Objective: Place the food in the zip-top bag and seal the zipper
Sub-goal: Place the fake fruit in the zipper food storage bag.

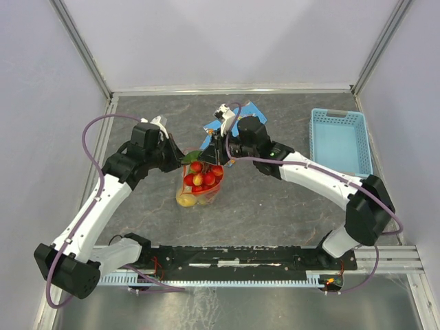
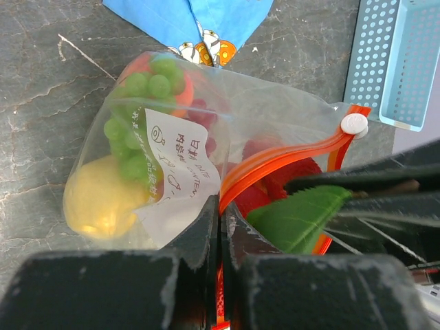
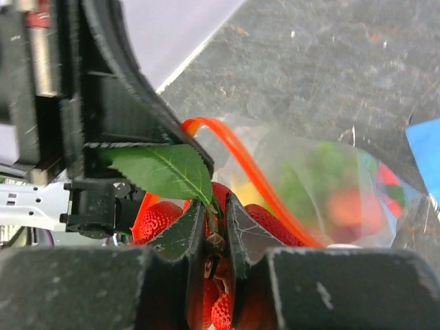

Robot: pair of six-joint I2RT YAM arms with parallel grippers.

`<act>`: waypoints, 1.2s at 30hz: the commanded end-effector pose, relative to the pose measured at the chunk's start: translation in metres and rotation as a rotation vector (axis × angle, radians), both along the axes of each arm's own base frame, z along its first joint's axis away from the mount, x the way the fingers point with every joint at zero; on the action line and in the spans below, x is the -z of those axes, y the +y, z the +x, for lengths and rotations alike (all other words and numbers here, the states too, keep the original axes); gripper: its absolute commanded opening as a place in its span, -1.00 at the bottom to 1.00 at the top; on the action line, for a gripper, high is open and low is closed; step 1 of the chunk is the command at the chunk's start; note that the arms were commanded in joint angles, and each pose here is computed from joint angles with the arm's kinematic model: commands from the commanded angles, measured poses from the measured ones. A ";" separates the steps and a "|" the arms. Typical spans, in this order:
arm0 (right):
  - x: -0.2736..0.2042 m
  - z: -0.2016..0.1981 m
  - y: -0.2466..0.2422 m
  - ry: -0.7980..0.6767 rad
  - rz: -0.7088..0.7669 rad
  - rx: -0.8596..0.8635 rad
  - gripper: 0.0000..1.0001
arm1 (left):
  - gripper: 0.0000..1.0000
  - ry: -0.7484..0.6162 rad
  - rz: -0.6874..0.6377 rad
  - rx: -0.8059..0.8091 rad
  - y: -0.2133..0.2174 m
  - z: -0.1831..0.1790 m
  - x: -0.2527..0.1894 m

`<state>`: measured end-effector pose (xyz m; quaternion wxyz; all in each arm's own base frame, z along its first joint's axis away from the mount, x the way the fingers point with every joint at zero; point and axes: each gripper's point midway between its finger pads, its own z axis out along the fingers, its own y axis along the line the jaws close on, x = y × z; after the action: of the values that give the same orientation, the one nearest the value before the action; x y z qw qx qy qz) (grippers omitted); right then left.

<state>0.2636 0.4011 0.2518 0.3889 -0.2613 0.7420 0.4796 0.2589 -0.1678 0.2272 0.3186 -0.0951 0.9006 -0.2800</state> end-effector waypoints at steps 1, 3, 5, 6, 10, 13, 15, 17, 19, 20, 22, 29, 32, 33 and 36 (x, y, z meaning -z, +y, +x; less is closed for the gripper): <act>0.019 -0.003 -0.001 0.215 -0.120 0.046 -0.97 | -0.95 -0.088 -0.017 0.046 -0.003 0.001 -0.013; 0.021 -0.006 0.001 0.280 -0.134 0.052 -0.97 | -0.95 -0.091 -0.006 0.040 0.000 0.002 -0.012; 0.030 -0.008 -0.001 0.317 -0.166 0.077 -0.97 | -0.95 -0.099 -0.005 0.040 0.000 0.002 -0.013; 0.036 -0.009 -0.003 0.326 -0.194 0.096 -0.97 | -0.95 -0.102 -0.006 0.043 -0.001 0.002 -0.013; 0.053 -0.004 -0.011 0.337 -0.268 0.169 -0.97 | -0.95 -0.101 -0.007 0.052 -0.002 0.001 -0.011; 0.056 0.004 -0.010 0.342 -0.282 0.216 -0.88 | -0.95 -0.090 -0.010 0.057 -0.002 -0.001 -0.008; 0.059 0.010 -0.011 0.343 -0.311 0.247 -0.75 | -0.95 -0.088 -0.014 0.064 -0.003 -0.002 -0.008; 0.054 0.011 -0.008 0.327 -0.321 0.250 -0.62 | -0.95 -0.090 -0.016 0.066 -0.004 -0.002 -0.008; 0.041 0.011 -0.005 0.300 -0.306 0.235 -0.32 | -0.95 -0.092 -0.019 0.066 -0.004 -0.002 -0.009; 0.034 0.010 -0.006 0.285 -0.296 0.232 -0.21 | -0.95 -0.093 -0.020 0.065 -0.004 -0.001 -0.010; 0.018 0.010 -0.010 0.254 -0.274 0.236 -0.06 | -0.95 -0.094 -0.020 0.064 -0.004 -0.001 -0.011; -0.023 -0.006 -0.031 0.164 -0.275 0.194 0.16 | -0.95 -0.096 -0.017 0.060 -0.004 0.001 -0.011; -0.031 -0.011 -0.048 0.107 -0.310 0.195 0.19 | -0.95 -0.094 -0.013 0.064 -0.004 0.002 -0.010; -0.034 -0.012 -0.056 0.080 -0.325 0.203 0.20 | -0.95 -0.094 -0.014 0.065 -0.004 0.002 -0.010; -0.028 -0.007 -0.075 0.015 -0.398 0.226 0.21 | -0.95 -0.099 -0.014 0.074 -0.005 0.001 -0.011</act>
<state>0.2505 0.3526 0.2567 0.3222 -0.2115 0.8642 0.3234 0.2532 -0.1690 0.2172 0.3143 -0.0808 0.9019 -0.2849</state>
